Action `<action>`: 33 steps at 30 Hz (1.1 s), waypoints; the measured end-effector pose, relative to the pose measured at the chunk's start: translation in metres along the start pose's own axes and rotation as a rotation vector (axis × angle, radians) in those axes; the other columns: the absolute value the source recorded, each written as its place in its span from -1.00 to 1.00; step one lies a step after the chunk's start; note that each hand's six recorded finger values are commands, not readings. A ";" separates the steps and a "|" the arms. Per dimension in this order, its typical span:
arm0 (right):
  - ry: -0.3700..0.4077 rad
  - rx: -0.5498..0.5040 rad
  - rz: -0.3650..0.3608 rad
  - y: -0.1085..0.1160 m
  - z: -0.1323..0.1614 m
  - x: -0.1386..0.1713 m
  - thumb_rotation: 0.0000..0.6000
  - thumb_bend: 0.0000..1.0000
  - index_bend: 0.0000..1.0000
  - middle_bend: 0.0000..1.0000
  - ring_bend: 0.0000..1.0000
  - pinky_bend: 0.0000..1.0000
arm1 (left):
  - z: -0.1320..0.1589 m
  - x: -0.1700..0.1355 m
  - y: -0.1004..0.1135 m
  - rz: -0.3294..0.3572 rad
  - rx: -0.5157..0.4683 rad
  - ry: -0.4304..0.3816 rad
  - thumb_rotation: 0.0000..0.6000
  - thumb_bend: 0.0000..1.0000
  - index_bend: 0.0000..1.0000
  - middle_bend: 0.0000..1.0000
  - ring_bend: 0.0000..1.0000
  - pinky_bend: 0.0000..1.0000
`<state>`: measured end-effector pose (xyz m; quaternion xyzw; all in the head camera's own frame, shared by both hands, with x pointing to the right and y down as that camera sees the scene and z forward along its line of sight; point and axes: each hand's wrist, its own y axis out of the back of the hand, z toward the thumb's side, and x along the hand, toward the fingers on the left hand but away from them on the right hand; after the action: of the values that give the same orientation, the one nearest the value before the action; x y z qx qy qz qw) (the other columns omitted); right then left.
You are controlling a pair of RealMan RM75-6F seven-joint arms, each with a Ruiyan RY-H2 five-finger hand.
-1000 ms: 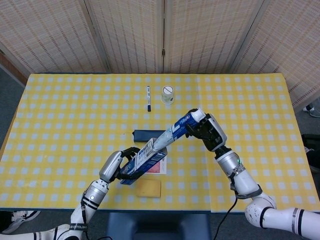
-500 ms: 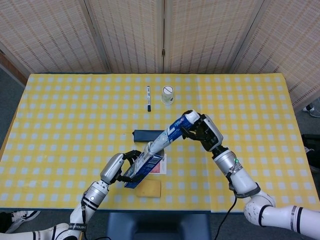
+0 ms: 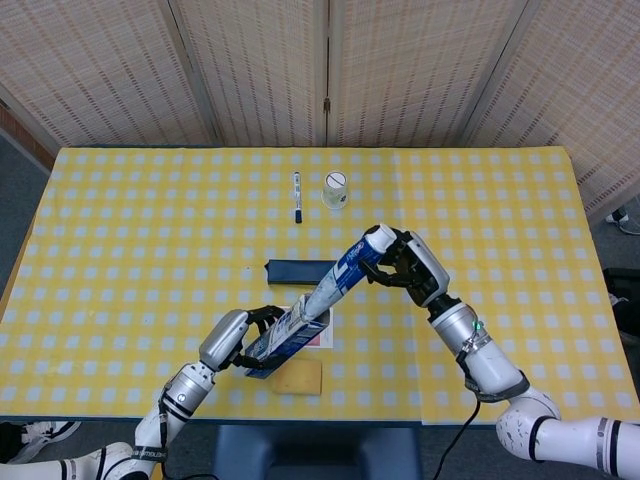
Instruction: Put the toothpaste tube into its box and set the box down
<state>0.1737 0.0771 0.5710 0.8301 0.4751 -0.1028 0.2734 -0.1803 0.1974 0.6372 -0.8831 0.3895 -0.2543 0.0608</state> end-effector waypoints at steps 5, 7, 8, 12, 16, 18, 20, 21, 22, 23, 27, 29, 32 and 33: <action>0.007 0.016 -0.001 0.001 0.007 0.001 1.00 -0.26 0.58 0.26 0.45 0.30 | -0.001 0.001 0.000 -0.008 -0.024 -0.003 1.00 -0.41 0.00 0.02 -0.02 0.16; 0.014 0.023 -0.003 0.001 0.010 0.002 1.00 -0.26 0.58 0.26 0.45 0.30 | -0.002 0.002 0.000 -0.012 -0.035 -0.004 1.00 -0.41 0.00 0.02 -0.02 0.16; 0.018 0.024 -0.005 0.002 0.013 0.002 1.00 -0.26 0.58 0.26 0.45 0.30 | -0.002 0.002 0.000 -0.017 -0.040 -0.005 1.00 -0.41 0.00 0.02 -0.02 0.16; 0.030 0.026 -0.011 0.005 0.018 0.003 1.00 -0.26 0.58 0.26 0.44 0.30 | -0.002 0.001 -0.001 -0.037 -0.047 -0.013 1.00 -0.41 0.00 0.02 -0.02 0.16; 0.035 0.014 -0.013 0.007 0.021 0.004 1.00 -0.26 0.58 0.26 0.44 0.30 | -0.002 -0.002 -0.004 -0.055 -0.046 -0.020 1.00 -0.41 0.00 0.02 -0.02 0.16; 0.035 0.014 -0.011 0.008 0.021 0.004 1.00 -0.26 0.58 0.26 0.44 0.30 | -0.003 -0.002 -0.003 -0.055 -0.048 -0.021 1.00 -0.41 0.00 0.02 -0.02 0.16; 0.033 0.013 -0.007 0.008 0.021 0.005 1.00 -0.26 0.58 0.26 0.44 0.30 | -0.003 -0.002 -0.002 -0.053 -0.055 -0.022 1.00 -0.41 0.00 0.02 -0.02 0.16; 0.032 0.012 -0.005 0.008 0.021 0.005 1.00 -0.26 0.58 0.26 0.44 0.30 | -0.003 -0.001 -0.002 -0.053 -0.059 -0.022 1.00 -0.41 0.00 0.02 -0.02 0.16; 0.031 0.010 -0.003 0.007 0.020 0.005 1.00 -0.26 0.58 0.26 0.44 0.30 | -0.003 -0.001 -0.001 -0.054 -0.063 -0.021 1.00 -0.41 0.00 0.02 -0.02 0.16; 0.029 0.008 0.000 0.007 0.020 0.005 1.00 -0.26 0.58 0.26 0.45 0.30 | -0.003 -0.001 -0.001 -0.057 -0.067 -0.020 1.00 -0.41 0.00 0.02 -0.02 0.16; 0.028 0.016 0.011 0.004 0.020 0.007 1.00 -0.26 0.58 0.26 0.44 0.30 | -0.006 -0.001 0.002 -0.062 -0.068 -0.015 1.00 -0.41 0.00 0.02 -0.02 0.16; 0.027 0.021 0.014 0.003 0.020 0.008 1.00 -0.26 0.58 0.26 0.44 0.30 | -0.007 -0.001 0.003 -0.063 -0.076 -0.011 1.00 -0.41 0.00 0.02 -0.02 0.16; 0.024 0.031 0.017 0.002 0.019 0.009 1.00 -0.26 0.58 0.26 0.44 0.30 | -0.008 -0.002 0.005 -0.071 -0.095 -0.007 1.00 -0.41 0.00 0.02 -0.02 0.16; 0.023 0.035 0.018 0.002 0.019 0.010 1.00 -0.26 0.58 0.26 0.44 0.30 | -0.009 -0.002 0.005 -0.075 -0.099 -0.007 1.00 -0.41 0.00 0.02 -0.02 0.16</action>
<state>0.1819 0.0732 0.5516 0.8400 0.4690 -0.0990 0.2543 -0.1895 0.1963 0.6422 -0.8999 0.3681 -0.2338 0.0087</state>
